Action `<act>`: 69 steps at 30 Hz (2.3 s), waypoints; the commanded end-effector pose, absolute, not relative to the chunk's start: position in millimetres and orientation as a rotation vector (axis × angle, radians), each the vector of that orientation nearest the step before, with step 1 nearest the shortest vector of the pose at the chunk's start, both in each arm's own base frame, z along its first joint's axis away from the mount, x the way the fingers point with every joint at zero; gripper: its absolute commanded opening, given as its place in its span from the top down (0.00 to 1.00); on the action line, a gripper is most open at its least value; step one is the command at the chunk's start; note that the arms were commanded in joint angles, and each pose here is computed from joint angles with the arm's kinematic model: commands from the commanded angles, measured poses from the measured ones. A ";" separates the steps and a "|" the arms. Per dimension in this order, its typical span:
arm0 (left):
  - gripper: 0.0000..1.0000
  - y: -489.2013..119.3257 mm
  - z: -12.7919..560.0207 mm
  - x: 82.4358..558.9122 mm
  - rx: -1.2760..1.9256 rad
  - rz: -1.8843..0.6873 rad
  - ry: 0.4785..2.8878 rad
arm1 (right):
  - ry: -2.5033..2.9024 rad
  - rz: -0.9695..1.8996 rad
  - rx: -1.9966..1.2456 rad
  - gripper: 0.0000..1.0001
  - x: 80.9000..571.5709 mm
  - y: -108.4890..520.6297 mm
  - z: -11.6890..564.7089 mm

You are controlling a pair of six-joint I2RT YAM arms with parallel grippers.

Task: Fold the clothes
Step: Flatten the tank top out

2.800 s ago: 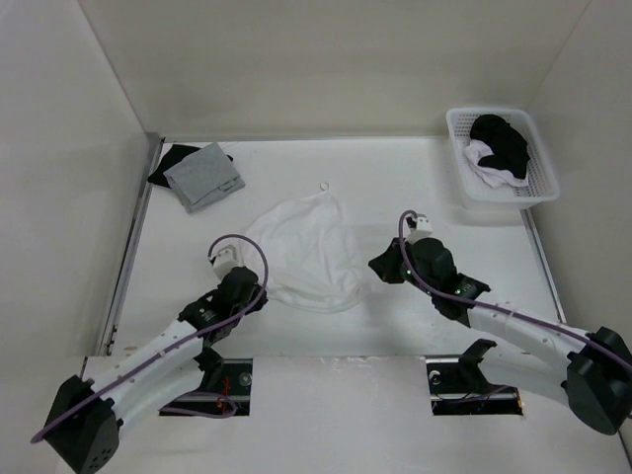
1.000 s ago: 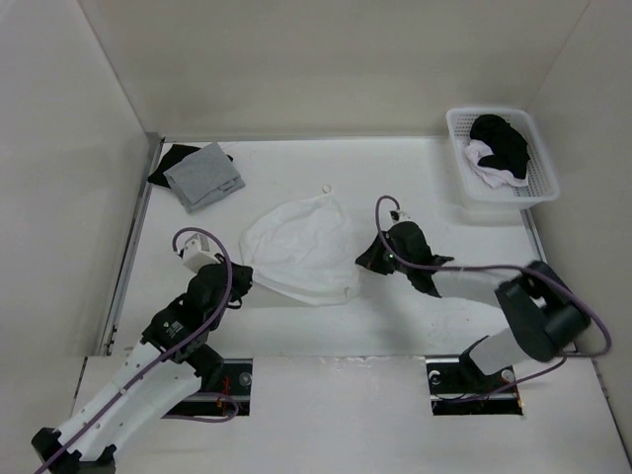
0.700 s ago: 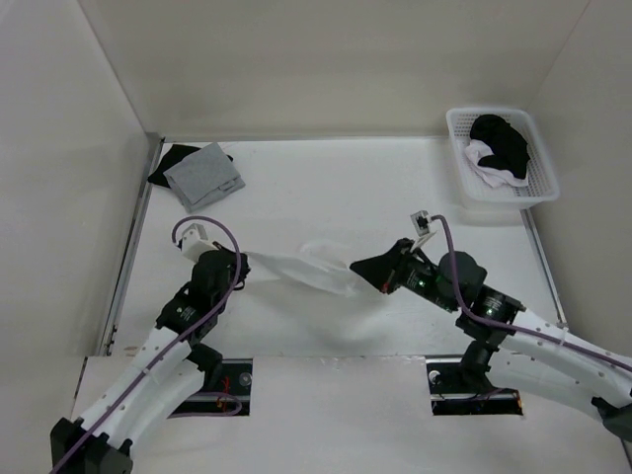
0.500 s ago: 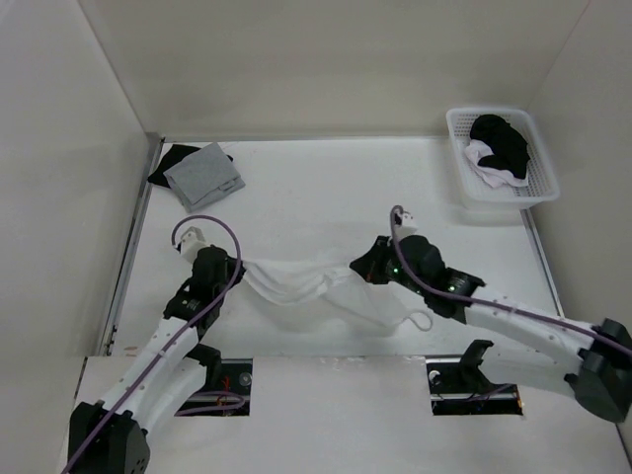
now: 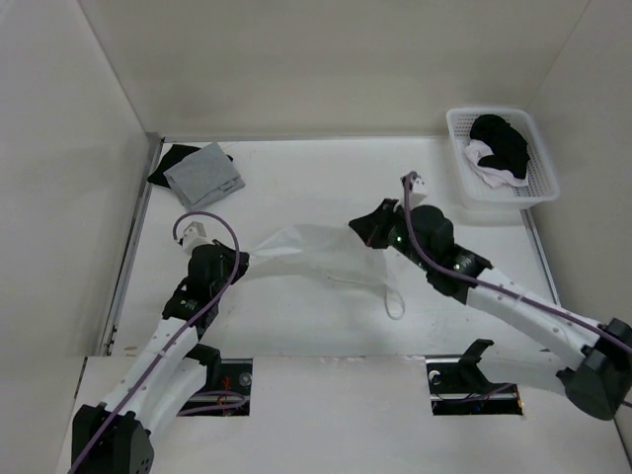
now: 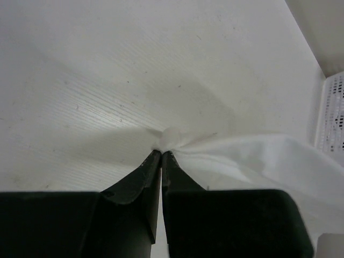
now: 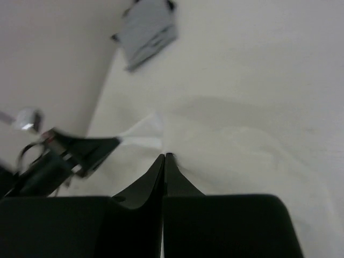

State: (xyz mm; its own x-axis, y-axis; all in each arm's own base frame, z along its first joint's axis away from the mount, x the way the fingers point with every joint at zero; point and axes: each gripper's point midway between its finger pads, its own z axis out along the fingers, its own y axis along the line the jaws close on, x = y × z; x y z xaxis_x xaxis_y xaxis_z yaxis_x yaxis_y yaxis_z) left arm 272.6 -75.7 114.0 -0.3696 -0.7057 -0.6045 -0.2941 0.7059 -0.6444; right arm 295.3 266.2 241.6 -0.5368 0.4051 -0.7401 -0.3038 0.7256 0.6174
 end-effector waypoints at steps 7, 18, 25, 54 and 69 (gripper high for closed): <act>0.99 -56.5 114.5 292.9 -0.818 -0.582 1.891 | 2.198 0.989 -0.184 1.00 151.1 298.8 158.6; 0.99 -48.5 112.3 297.2 -0.835 -0.558 1.887 | 2.203 0.954 -0.082 1.00 202.9 280.4 136.8; 0.99 -53.0 105.2 297.5 -0.836 -0.561 1.903 | 2.170 0.840 0.048 0.99 264.4 257.7 134.9; 0.99 -57.4 85.1 290.5 -0.838 -0.614 1.926 | 2.232 0.872 0.049 0.70 304.9 273.0 107.8; 0.98 -57.6 89.1 289.0 -0.819 -0.622 1.920 | 2.350 0.826 0.085 0.64 303.0 271.3 63.4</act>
State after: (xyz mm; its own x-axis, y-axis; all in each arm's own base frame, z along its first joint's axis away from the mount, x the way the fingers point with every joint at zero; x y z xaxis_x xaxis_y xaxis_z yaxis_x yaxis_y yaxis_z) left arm 283.3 -54.8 76.8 -0.3657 -0.7607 -0.5362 -0.3370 0.6453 -0.6856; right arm 287.4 262.8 52.2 -0.8185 0.2307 -0.5261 -0.1283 0.8192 0.5589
